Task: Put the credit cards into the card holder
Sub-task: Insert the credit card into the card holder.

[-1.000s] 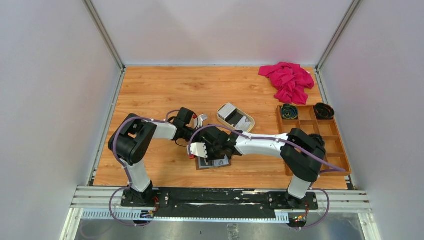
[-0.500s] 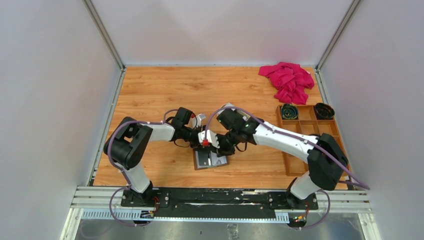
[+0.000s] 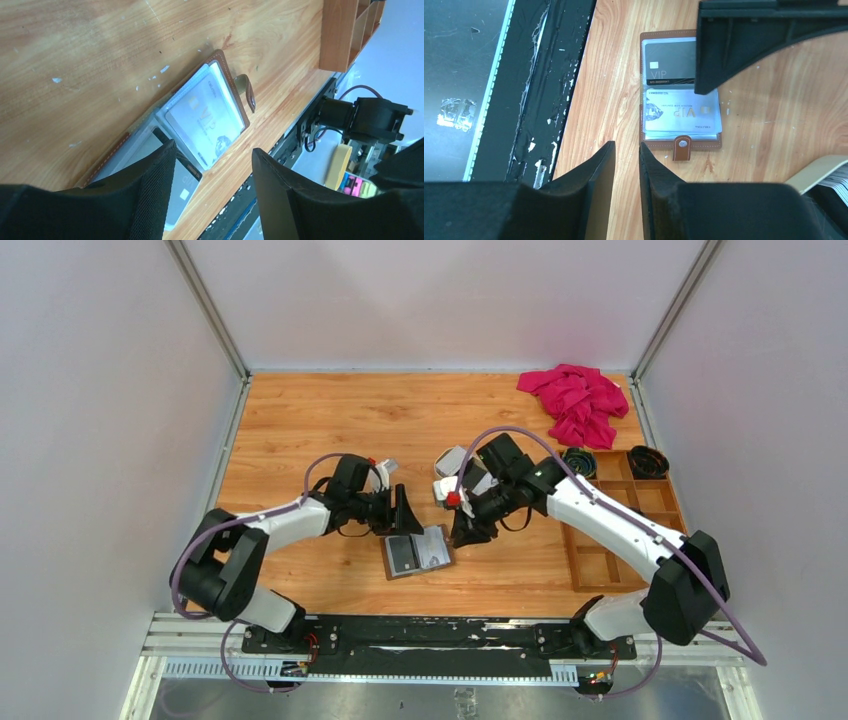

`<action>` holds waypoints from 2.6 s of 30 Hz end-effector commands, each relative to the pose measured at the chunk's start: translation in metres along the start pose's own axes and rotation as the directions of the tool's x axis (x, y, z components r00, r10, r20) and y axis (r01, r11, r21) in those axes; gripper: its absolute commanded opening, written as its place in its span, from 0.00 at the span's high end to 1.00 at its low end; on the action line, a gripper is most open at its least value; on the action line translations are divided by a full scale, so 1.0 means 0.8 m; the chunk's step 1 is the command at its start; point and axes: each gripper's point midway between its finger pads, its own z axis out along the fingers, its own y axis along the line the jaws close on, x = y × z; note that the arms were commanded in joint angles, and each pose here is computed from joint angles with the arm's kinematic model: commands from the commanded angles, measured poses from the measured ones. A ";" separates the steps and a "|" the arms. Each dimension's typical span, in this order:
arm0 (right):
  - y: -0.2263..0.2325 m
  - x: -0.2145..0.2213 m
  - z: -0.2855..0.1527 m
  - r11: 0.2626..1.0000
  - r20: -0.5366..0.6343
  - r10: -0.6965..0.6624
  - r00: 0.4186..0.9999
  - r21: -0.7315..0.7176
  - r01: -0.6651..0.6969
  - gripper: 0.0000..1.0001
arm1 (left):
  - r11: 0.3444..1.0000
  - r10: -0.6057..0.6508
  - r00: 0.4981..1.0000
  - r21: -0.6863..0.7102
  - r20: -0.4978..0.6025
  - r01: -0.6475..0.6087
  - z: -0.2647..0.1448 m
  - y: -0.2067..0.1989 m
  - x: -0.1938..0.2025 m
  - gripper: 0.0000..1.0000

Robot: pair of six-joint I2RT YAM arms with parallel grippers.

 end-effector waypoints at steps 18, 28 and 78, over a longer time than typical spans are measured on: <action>0.026 0.024 -0.034 0.981 0.176 0.193 0.965 -0.012 -0.193 0.20 | 0.959 0.275 0.893 -0.036 0.357 -0.280 -0.097 -0.060 -0.035 0.00; -0.014 0.023 0.008 0.767 0.249 0.636 0.730 -0.109 -0.632 0.32 | 0.985 0.111 0.883 0.065 0.455 -0.158 -0.103 -0.061 -0.034 0.03; -0.042 0.069 0.088 0.403 0.104 0.912 0.397 -0.039 -0.914 0.43 | 0.999 -0.002 0.981 -0.046 0.194 0.011 0.019 0.024 0.043 0.59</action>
